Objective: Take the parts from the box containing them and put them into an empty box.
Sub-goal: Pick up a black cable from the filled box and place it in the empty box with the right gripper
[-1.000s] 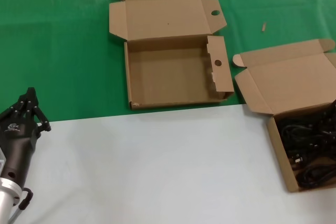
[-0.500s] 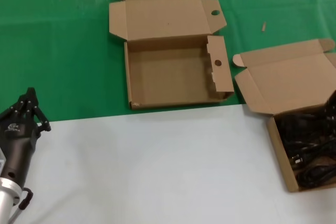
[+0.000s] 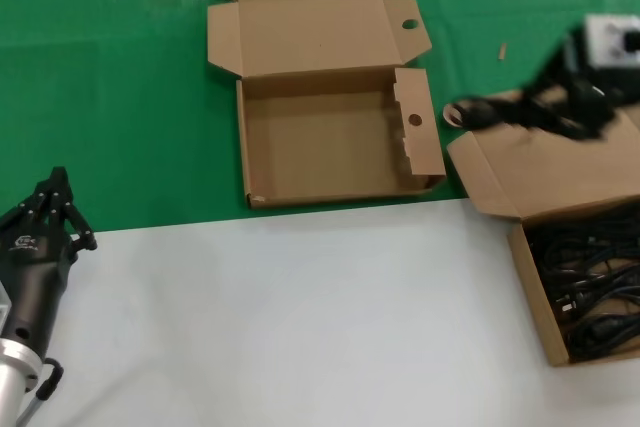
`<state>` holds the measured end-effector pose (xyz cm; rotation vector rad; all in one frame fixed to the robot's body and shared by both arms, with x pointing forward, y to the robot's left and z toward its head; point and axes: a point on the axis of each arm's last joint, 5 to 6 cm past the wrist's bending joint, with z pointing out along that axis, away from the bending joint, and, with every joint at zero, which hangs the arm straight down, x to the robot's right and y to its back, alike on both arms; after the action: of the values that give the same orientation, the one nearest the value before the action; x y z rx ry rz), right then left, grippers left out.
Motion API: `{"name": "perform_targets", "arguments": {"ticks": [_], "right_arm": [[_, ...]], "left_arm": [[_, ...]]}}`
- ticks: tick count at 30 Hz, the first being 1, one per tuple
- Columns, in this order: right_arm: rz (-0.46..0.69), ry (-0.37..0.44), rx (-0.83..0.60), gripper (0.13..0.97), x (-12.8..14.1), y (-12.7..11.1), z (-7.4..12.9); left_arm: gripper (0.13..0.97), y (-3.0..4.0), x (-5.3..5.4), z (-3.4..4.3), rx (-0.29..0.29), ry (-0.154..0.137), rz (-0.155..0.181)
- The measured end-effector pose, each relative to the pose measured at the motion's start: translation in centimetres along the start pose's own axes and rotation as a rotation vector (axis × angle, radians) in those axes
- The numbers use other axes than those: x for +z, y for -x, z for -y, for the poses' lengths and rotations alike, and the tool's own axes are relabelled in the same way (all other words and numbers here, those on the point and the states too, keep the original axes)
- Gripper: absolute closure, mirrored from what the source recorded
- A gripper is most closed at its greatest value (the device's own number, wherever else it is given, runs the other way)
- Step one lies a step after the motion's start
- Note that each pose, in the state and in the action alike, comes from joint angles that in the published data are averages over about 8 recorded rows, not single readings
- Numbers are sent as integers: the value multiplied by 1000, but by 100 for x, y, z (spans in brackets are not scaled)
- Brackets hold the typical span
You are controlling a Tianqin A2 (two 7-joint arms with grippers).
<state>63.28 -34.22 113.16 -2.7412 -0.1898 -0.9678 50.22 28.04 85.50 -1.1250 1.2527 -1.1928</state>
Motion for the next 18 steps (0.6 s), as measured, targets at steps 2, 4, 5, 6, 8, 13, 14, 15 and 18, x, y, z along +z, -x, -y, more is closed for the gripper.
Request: {"name": "perform_targets", "arguments": {"ticks": [2,4,5,6,8,13,14,15,18], "right_arm": [[-30,-26,-22,894,35,-141,166],[-56,-51,-44,894,80,-272,334],[-68,-63,-54,894,109,-333,417],[-78,-74,-64,894,140,-390,498],[-94,-93,-83,894,207,-487,646],[-113,-135,-120,894,433,-643,960],[-115,-144,-126,894,488,-659,1014],[-116,-153,-131,894,546,-673,1067],[-115,-180,-143,894,735,-691,1215]], "left_arm": [[957,0,0,0,0,0,0],[957,0,0,0,0,0,0],[957,0,0,0,0,0,0],[957,0,0,0,0,0,0],[957,0,0,0,0,0,0],[957,0,0,0,0,0,0],[957,0,0,0,0,0,0],[957,0,0,0,0,0,0],[957,0,0,0,0,0,0]]}}
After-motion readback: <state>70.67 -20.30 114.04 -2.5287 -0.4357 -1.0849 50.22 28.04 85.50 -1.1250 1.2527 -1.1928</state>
